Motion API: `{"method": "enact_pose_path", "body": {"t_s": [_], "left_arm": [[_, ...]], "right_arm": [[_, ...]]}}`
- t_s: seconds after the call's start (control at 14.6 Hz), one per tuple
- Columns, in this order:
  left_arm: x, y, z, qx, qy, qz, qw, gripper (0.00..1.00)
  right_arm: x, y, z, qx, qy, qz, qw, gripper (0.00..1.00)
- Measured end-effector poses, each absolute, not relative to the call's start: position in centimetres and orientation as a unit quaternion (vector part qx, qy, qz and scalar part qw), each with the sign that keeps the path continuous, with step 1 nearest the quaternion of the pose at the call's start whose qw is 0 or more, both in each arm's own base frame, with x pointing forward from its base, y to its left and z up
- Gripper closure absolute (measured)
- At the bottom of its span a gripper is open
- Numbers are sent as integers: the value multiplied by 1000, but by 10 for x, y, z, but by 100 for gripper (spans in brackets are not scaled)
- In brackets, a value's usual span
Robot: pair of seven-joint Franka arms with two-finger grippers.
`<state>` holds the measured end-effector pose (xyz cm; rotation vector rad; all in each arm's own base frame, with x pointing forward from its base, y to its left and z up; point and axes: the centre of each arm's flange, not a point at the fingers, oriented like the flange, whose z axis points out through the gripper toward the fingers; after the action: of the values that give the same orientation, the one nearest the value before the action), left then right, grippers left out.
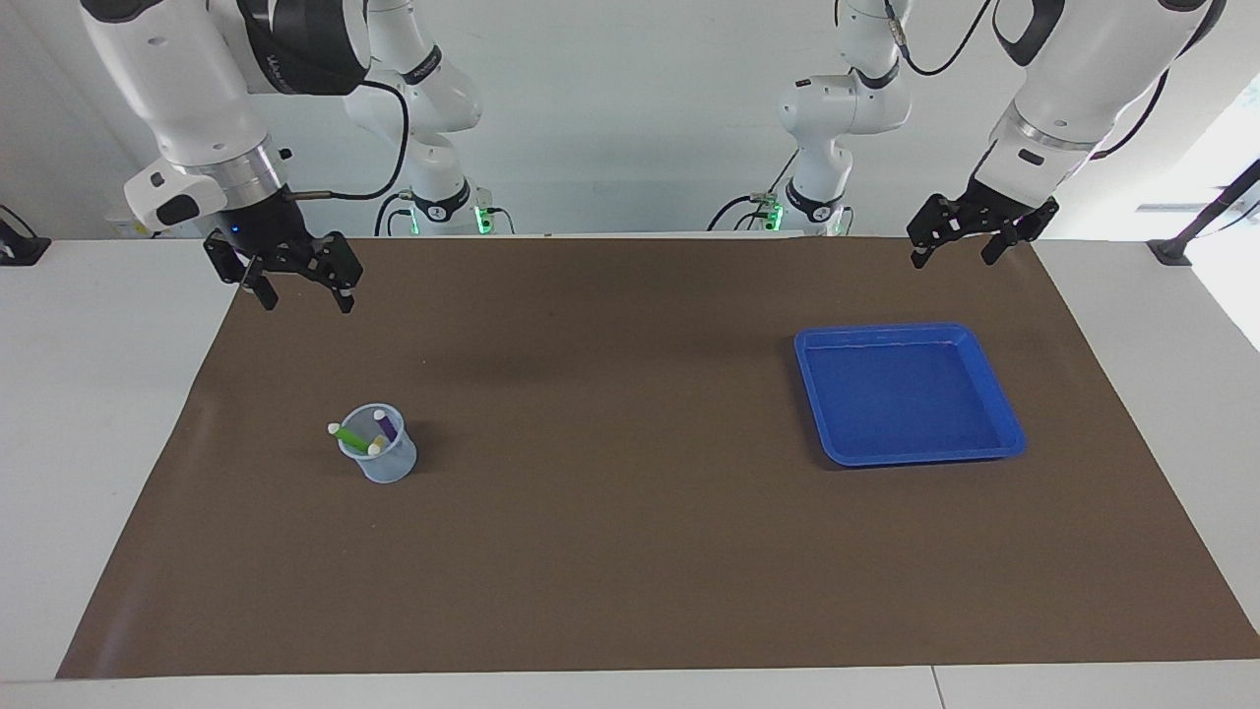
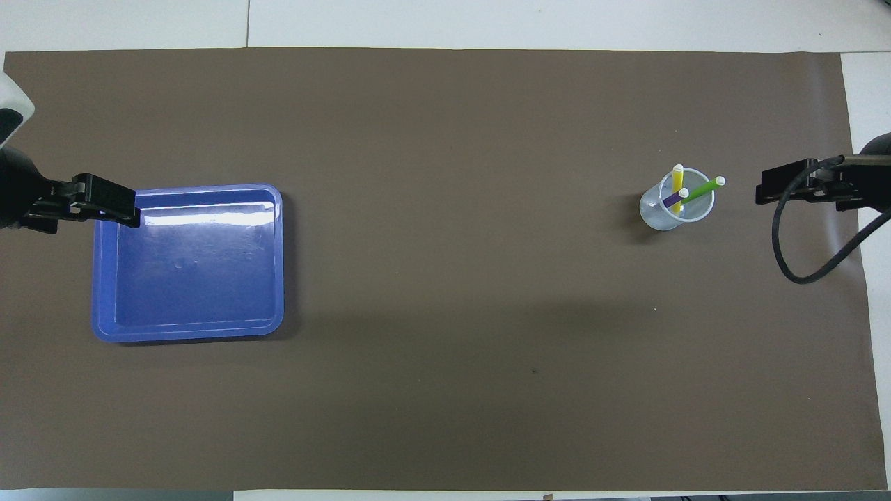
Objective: Transfer and insert pens with both arms
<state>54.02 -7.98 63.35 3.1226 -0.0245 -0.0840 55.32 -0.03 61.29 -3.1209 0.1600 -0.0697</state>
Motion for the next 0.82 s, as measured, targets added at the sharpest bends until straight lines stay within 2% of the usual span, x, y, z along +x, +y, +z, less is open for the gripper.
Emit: {"method": "enact_pose_path", "body": {"t_s": [0.82], "left_arm": [[540,-80,633,1000,-8,-27,9,0]], "right_arm": [[550,0,612,-999,51,-10,8,0]]}}
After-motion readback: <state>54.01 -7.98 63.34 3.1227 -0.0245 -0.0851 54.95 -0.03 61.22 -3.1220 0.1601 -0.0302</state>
